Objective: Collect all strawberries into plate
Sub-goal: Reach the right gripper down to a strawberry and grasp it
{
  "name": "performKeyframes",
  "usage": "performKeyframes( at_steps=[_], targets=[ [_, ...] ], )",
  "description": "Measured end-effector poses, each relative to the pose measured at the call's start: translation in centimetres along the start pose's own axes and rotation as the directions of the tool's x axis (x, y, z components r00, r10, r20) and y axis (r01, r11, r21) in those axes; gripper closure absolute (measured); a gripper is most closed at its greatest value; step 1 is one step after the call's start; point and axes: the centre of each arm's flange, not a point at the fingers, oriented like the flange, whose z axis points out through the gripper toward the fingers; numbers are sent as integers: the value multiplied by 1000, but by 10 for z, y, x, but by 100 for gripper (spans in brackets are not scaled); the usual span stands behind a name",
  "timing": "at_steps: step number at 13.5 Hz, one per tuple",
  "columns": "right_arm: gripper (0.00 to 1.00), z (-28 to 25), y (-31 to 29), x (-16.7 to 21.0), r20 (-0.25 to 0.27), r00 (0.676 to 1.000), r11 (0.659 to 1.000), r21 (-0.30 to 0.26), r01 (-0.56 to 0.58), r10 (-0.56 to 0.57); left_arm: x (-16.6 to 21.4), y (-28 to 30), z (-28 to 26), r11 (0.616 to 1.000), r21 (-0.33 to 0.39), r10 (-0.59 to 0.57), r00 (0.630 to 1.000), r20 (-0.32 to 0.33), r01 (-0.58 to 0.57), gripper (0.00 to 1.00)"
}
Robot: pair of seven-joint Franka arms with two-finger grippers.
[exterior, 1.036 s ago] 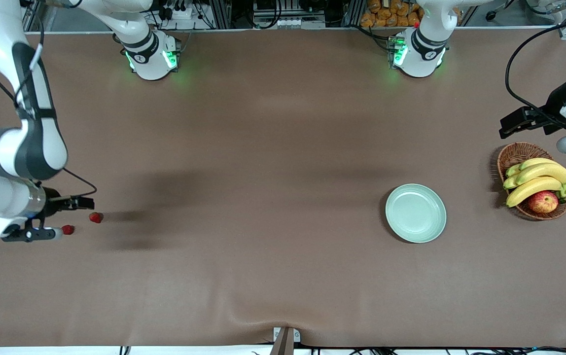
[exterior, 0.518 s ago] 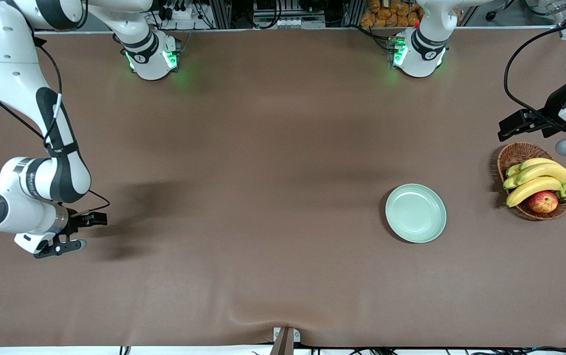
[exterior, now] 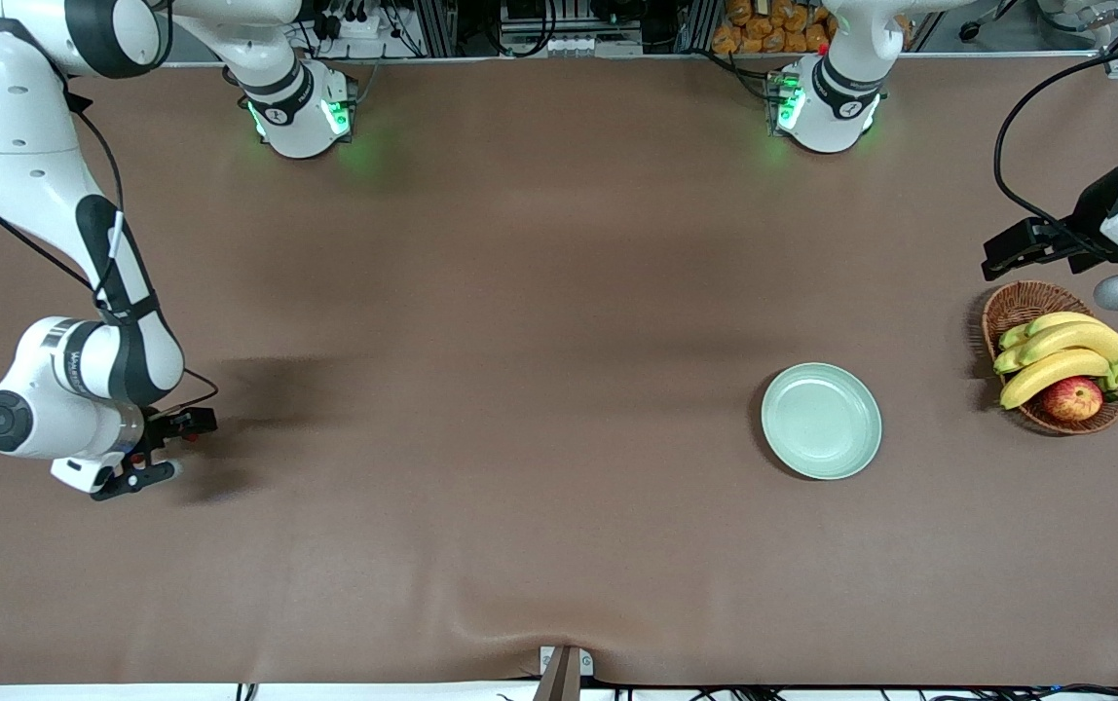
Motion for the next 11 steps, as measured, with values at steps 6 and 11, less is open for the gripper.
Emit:
performKeyframes(
  at_steps=[6, 11],
  targets=[
    [7, 6, -2, -3, 22, 1000, 1000, 12, 17, -17, 1, 2, 3, 1000, 0, 4, 1000, 6, -4, 0],
    [62, 1, -4, -7, 54, 998, 999, 31, 42, -44, 2, 7, 6, 1000, 1, 11, 1000, 11, -11, 0]
  ],
)
